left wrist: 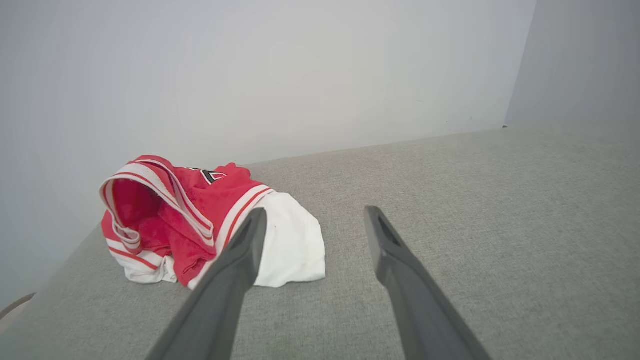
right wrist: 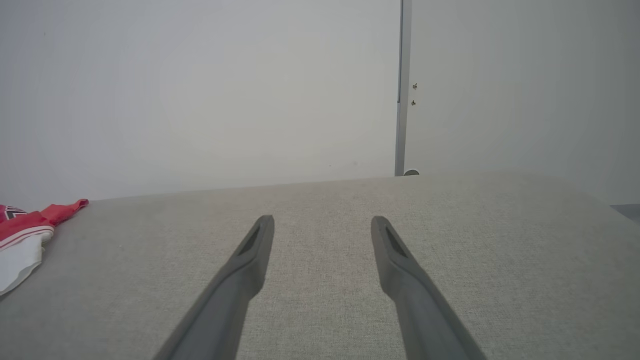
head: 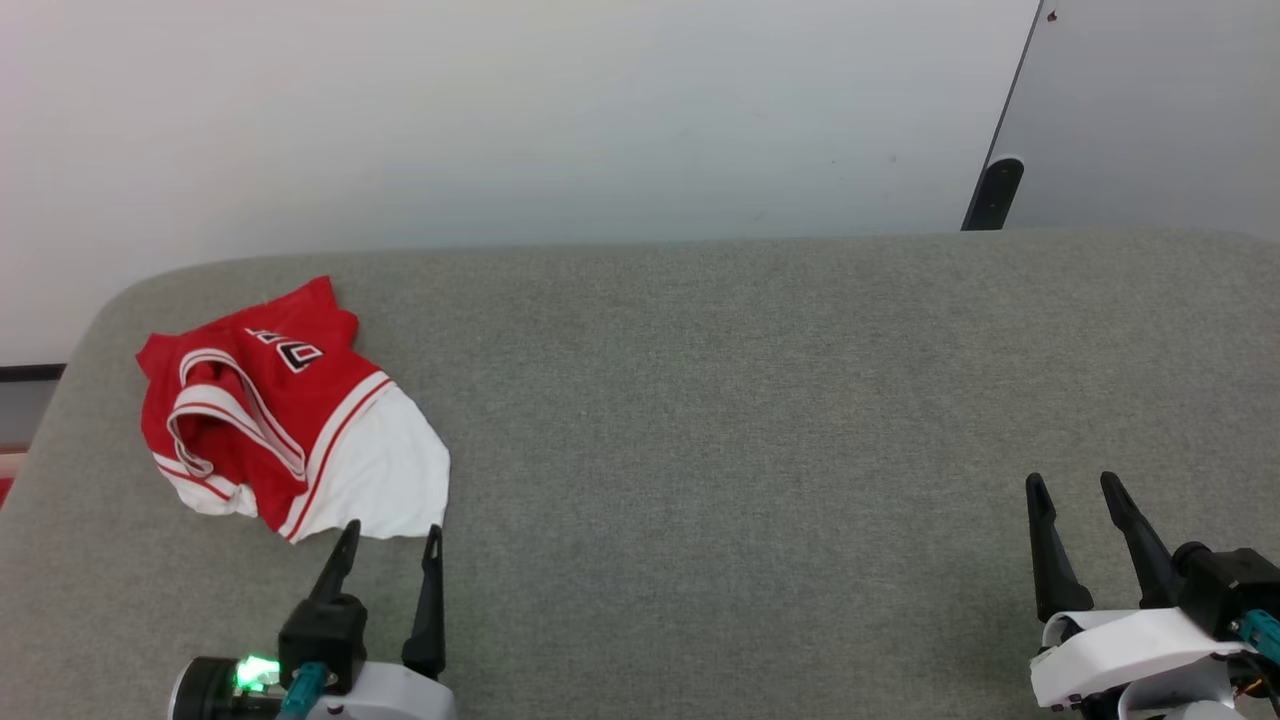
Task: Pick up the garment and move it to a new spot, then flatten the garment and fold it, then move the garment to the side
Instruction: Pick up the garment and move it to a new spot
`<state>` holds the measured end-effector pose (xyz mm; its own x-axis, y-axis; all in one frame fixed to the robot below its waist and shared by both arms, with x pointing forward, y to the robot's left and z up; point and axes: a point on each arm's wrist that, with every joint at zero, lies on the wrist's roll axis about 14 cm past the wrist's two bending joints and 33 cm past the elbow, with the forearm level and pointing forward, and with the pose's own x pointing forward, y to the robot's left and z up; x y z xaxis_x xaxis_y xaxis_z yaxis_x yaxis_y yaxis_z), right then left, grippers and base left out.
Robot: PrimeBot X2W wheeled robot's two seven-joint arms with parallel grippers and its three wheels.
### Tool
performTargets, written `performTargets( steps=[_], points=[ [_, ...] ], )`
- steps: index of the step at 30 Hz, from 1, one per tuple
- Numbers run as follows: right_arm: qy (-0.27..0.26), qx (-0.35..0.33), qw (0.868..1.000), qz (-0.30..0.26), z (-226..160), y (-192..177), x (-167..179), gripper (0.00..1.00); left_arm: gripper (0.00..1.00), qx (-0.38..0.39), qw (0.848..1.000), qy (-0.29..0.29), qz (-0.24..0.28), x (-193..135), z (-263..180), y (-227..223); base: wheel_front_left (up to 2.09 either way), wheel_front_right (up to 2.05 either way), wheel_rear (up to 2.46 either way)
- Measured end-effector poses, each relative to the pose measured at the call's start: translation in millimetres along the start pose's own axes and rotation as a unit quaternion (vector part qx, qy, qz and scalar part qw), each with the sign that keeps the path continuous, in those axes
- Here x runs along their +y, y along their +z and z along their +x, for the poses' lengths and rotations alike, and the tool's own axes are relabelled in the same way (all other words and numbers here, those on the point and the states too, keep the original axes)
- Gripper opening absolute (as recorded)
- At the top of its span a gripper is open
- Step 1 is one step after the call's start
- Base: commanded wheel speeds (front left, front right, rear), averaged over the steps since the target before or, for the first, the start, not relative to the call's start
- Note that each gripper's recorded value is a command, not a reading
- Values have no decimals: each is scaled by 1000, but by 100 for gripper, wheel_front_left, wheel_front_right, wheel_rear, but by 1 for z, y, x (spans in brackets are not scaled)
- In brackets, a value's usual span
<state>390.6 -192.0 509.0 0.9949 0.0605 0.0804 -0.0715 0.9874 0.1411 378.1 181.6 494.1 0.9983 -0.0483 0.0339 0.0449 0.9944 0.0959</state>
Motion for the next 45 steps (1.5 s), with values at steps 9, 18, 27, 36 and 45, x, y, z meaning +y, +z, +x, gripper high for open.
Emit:
performTargets(
  steps=[9,18,27,36,45],
  points=[
    [-3,-4,1000,8,0,2,-1,100,100,-4,1000,3,-3,1,-1,2,0,0,0],
    [12,0,1000,7,2,0,8,100,100,1,1000,18,-7,9,-7,0,0,0,0],
    [85,8,996,4,21,-7,55,100,100,8,997,82,-8,44,-30,-4,0,0,0],
    [208,28,978,6,41,-23,140,100,100,19,982,183,-28,92,-75,-11,0,0,0],
    [330,46,943,10,45,-40,228,100,100,22,956,290,-38,135,-132,-13,0,0,0]
  ],
)
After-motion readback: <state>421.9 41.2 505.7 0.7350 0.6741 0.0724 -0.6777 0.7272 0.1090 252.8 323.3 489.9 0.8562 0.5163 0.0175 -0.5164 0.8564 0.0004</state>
